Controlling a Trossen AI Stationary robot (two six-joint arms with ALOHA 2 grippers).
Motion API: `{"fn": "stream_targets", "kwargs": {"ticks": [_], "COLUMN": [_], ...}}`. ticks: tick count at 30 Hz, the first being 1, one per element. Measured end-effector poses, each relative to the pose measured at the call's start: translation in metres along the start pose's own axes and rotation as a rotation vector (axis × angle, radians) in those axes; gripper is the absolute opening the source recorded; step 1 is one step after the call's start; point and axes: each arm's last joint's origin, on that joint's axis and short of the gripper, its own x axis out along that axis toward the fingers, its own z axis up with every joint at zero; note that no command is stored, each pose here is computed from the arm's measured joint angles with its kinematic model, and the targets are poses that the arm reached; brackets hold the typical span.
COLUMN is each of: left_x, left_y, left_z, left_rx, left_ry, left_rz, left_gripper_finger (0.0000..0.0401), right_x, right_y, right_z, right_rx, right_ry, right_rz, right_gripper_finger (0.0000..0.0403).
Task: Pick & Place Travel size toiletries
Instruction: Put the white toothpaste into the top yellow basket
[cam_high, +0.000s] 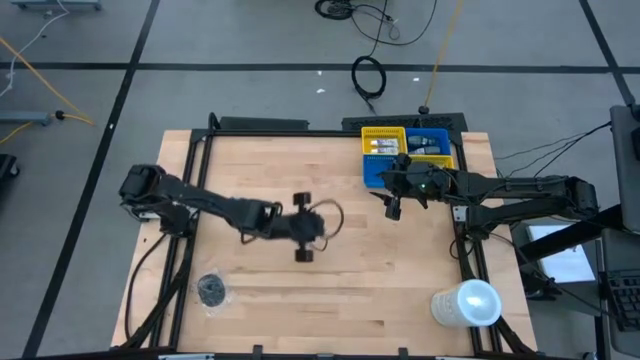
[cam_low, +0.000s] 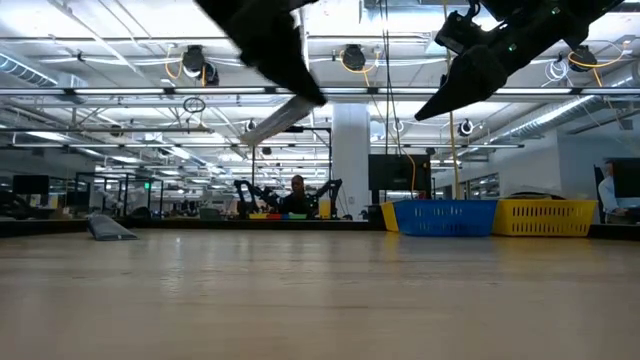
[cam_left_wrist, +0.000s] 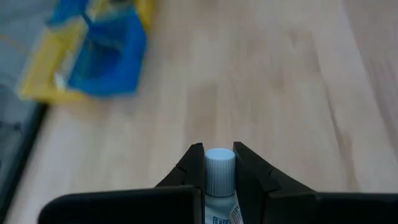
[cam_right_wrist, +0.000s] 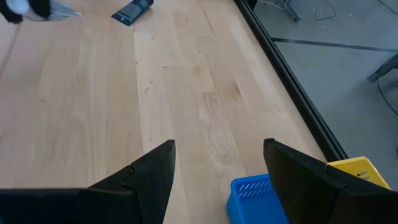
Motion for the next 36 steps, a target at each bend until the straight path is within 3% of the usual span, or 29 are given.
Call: {"fn": "stream_targets", "kwargs": {"ticks": [6, 12, 17, 23, 30, 36], "left_x": [0.002, 0.0, -0.005, -0.011, -0.025, -0.026], "left_y": [0.03, 0.057, 0.074, 0.084, 0.089, 0.091], "left_z": [0.033, 0.05, 0.056, 0.063, 0.073, 0.074], "left_rx": [0.019, 0.053, 0.075, 0.107, 0.179, 0.214], "left_ry": [-0.318, -0.585, -0.74, -0.874, -1.063, -1.092], "left_rz": [-0.126, -0.288, -0.403, -0.427, -0.441, -0.408], "left_gripper_finger": [0.0039, 0.0039, 0.0039, 0.0039, 0.0039, 0.0039], "right_x": [0.0, -0.001, -0.003, -0.01, -0.014, -0.021], "right_y": [0.0, 0.004, 0.005, 0.007, 0.006, 0.01], "right_z": [0.001, 0.006, 0.02, 0.036, 0.045, 0.052], "right_rx": [0.0, -0.022, -0.025, -0.037, -0.006, -0.023], "right_ry": [-0.009, -0.087, -0.25, -0.455, -0.552, -0.648], "right_rz": [0.009, 0.152, 0.262, 0.414, 0.458, 0.597], "right_gripper_finger": [0.0238, 0.0238, 0.0238, 0.0238, 0.0238, 0.0238]}}
